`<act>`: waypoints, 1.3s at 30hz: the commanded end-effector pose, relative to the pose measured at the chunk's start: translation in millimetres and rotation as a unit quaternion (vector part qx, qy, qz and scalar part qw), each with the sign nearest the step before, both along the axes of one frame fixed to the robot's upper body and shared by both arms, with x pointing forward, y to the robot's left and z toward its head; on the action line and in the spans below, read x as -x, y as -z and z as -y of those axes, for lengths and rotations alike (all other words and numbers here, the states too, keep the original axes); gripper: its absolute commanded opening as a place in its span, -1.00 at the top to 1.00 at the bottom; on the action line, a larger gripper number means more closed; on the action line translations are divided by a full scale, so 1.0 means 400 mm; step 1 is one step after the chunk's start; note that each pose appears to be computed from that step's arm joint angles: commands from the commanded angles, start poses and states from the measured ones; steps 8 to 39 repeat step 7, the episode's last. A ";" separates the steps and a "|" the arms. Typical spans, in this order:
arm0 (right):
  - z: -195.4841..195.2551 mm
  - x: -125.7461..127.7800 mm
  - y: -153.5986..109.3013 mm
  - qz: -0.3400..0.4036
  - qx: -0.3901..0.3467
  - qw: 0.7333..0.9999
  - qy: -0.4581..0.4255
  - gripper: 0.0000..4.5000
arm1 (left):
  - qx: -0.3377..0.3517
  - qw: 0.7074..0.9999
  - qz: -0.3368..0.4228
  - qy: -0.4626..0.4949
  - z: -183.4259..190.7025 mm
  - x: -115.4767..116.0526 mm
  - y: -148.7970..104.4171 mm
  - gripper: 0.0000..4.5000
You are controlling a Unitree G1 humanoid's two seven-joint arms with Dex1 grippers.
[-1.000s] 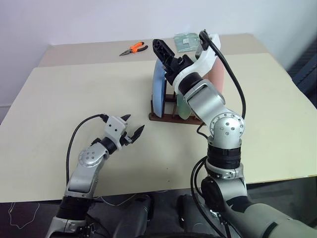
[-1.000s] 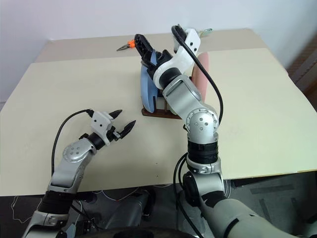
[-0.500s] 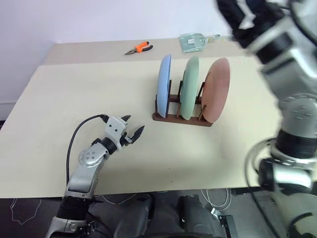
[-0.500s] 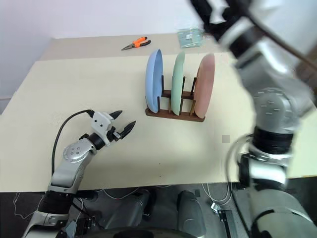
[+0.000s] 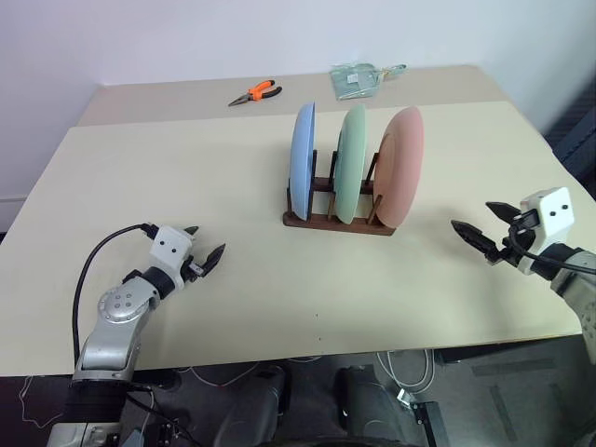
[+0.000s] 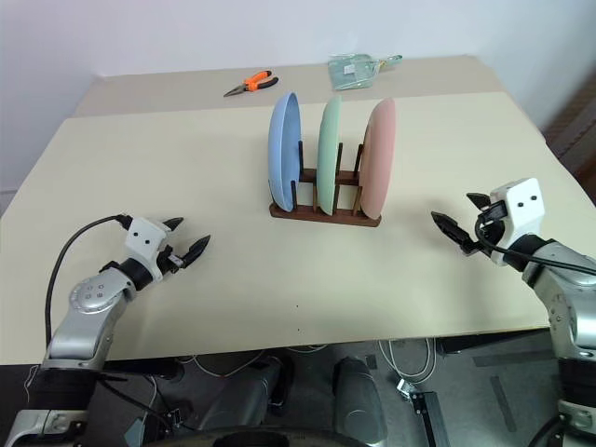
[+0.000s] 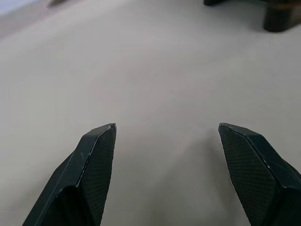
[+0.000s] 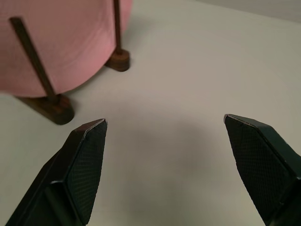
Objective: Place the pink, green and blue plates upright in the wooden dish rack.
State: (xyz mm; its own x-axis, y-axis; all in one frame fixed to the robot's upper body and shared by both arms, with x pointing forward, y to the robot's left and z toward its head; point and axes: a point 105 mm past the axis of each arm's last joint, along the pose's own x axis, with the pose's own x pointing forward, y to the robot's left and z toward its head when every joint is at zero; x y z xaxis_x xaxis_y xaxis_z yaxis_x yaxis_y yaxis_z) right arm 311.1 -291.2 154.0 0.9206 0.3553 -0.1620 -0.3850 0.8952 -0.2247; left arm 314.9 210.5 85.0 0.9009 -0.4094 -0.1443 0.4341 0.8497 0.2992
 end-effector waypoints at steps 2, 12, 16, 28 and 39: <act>-0.025 -0.021 -0.021 0.035 0.007 0.999 -0.019 -0.80 | -0.001 1.000 0.006 0.014 0.004 0.024 -0.022 -0.59; -0.062 -0.032 -0.019 0.041 0.007 0.998 -0.048 -0.80 | 0.008 1.000 0.000 0.015 0.014 0.040 -0.019 -0.59; -0.062 -0.032 -0.019 0.041 0.007 0.998 -0.048 -0.80 | 0.008 1.000 0.000 0.015 0.014 0.040 -0.019 -0.59; -0.062 -0.032 -0.019 0.041 0.007 0.998 -0.048 -0.80 | 0.008 1.000 0.000 0.015 0.014 0.040 -0.019 -0.59; -0.062 -0.032 -0.019 0.041 0.007 0.998 -0.048 -0.80 | 0.008 1.000 0.000 0.015 0.014 0.040 -0.019 -0.59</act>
